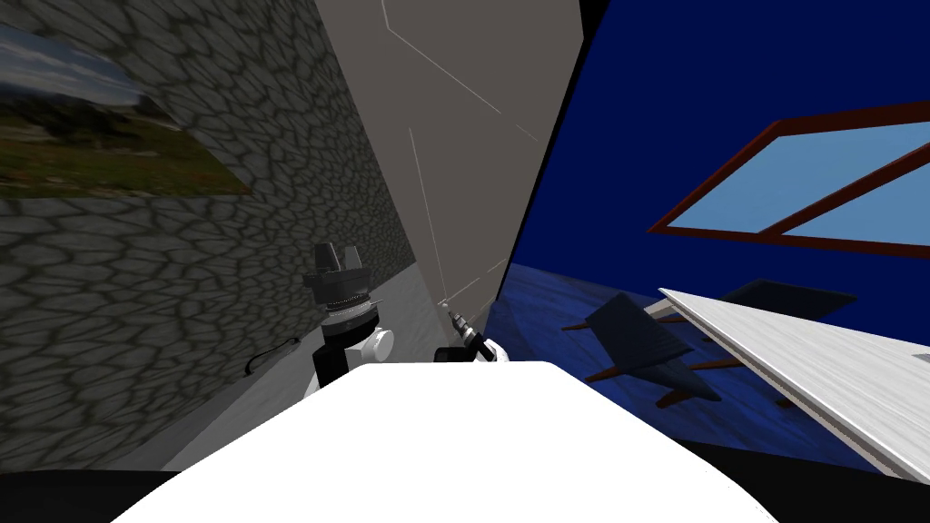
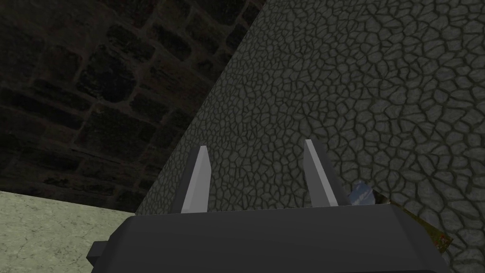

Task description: Push the door open

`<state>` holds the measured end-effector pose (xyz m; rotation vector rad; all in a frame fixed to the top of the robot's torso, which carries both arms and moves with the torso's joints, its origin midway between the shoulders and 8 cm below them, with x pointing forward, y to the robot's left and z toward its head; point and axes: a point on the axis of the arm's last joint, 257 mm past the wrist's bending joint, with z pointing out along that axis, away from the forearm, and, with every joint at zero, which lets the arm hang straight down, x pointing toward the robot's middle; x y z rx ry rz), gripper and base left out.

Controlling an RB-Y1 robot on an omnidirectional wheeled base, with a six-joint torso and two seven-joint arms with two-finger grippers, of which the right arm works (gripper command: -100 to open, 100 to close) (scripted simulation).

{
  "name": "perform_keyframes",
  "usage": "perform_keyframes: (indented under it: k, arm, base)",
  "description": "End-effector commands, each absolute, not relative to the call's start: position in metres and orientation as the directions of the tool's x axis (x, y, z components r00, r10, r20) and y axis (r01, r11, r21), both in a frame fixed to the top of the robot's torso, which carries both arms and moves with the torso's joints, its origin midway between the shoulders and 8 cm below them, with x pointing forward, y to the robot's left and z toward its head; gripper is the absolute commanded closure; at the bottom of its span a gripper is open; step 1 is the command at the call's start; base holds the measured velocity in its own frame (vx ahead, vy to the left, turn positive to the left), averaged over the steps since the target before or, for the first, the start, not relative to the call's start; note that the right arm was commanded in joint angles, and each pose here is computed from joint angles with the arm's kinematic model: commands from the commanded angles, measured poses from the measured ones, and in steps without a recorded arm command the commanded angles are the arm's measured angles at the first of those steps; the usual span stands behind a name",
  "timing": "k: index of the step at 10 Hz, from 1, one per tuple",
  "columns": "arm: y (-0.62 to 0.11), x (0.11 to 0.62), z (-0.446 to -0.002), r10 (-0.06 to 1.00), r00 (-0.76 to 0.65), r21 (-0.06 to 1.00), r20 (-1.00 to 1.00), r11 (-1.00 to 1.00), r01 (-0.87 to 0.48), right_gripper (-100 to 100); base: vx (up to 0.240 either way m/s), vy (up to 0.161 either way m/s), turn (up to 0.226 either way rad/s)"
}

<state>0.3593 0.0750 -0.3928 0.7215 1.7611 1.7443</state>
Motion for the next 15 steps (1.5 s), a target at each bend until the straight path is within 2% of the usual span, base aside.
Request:
perform_keyframes:
  k: [1,2,3,6,13,14,15]
  arm:
    - [0.075,0.359,-0.393,0.711,-0.703,1.0,-0.014,0.013,-0.006,100]
    - [0.075,0.359,-0.393,0.711,-0.703,1.0,-0.014,0.013,-0.006,100]
    - [0.063,0.363,-0.397,0.723,-0.69,1.0,-0.02,0.024,-0.004,-100]
    - [0.063,0.364,-0.395,0.73,-0.683,1.0,-0.014,0.017,-0.002,-100]
    - [0.062,0.374,-0.394,0.743,-0.669,1.0,-0.018,0.024,-0.001,-100]
    - [0.062,0.374,-0.394,0.743,-0.669,1.0,-0.018,0.024,-0.001,100]
    - [0.062,0.374,-0.394,0.743,-0.669,1.0,-0.018,0.024,-0.001,100]
  base:
    - [-0.006,-0.004,-0.001]
    - [0.0,0.0,0.0]
    - [-0.113,-0.059,-0.111]
    - [-0.193,-0.091,-0.077]
    - [0.137,0.134,0.022]
    - [-0.015,-0.012,0.0]
    - [-0.028,-0.029,0.02]
